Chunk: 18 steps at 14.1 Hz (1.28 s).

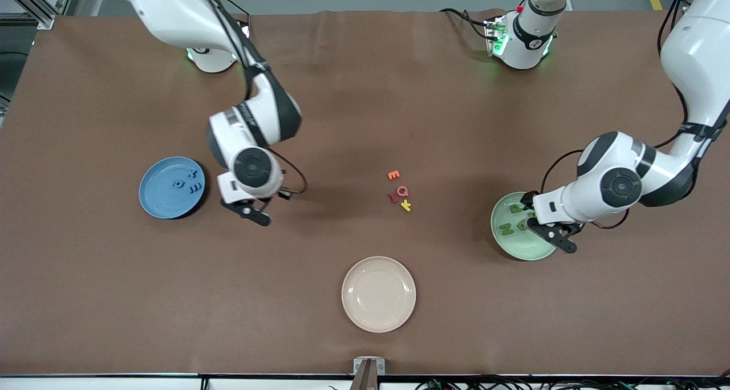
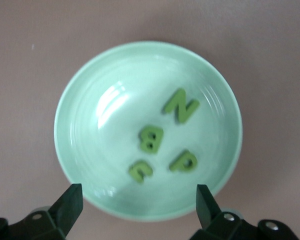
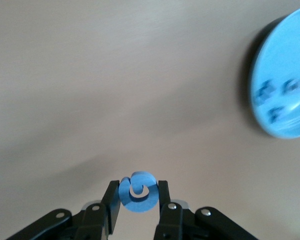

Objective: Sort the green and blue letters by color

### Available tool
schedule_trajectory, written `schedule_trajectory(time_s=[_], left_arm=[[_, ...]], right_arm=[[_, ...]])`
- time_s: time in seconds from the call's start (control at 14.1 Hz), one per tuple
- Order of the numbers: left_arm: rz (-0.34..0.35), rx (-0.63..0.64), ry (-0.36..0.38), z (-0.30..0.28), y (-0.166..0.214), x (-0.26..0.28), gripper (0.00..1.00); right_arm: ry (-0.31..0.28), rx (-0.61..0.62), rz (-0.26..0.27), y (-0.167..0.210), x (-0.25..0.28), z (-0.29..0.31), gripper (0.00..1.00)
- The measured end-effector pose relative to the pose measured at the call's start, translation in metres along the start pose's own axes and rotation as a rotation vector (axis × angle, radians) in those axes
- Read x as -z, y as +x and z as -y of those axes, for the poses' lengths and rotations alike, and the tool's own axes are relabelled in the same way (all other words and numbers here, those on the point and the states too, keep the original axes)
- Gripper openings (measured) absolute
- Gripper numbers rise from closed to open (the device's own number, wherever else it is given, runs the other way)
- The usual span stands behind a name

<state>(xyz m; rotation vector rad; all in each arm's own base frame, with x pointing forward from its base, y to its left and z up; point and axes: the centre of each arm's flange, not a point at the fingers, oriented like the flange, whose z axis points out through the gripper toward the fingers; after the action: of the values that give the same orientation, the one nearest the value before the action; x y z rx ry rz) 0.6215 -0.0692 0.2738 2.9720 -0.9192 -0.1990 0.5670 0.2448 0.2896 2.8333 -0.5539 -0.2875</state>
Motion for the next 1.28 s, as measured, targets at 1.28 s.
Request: schedule_trajectory(time_s=[1.28], left_arm=[[-0.039,0.581,-0.111,0.048,-0.109,0.171,1.0]], right_arm=[[0.152,0.239,-0.072,0.035,-0.127,-0.291,0.35]])
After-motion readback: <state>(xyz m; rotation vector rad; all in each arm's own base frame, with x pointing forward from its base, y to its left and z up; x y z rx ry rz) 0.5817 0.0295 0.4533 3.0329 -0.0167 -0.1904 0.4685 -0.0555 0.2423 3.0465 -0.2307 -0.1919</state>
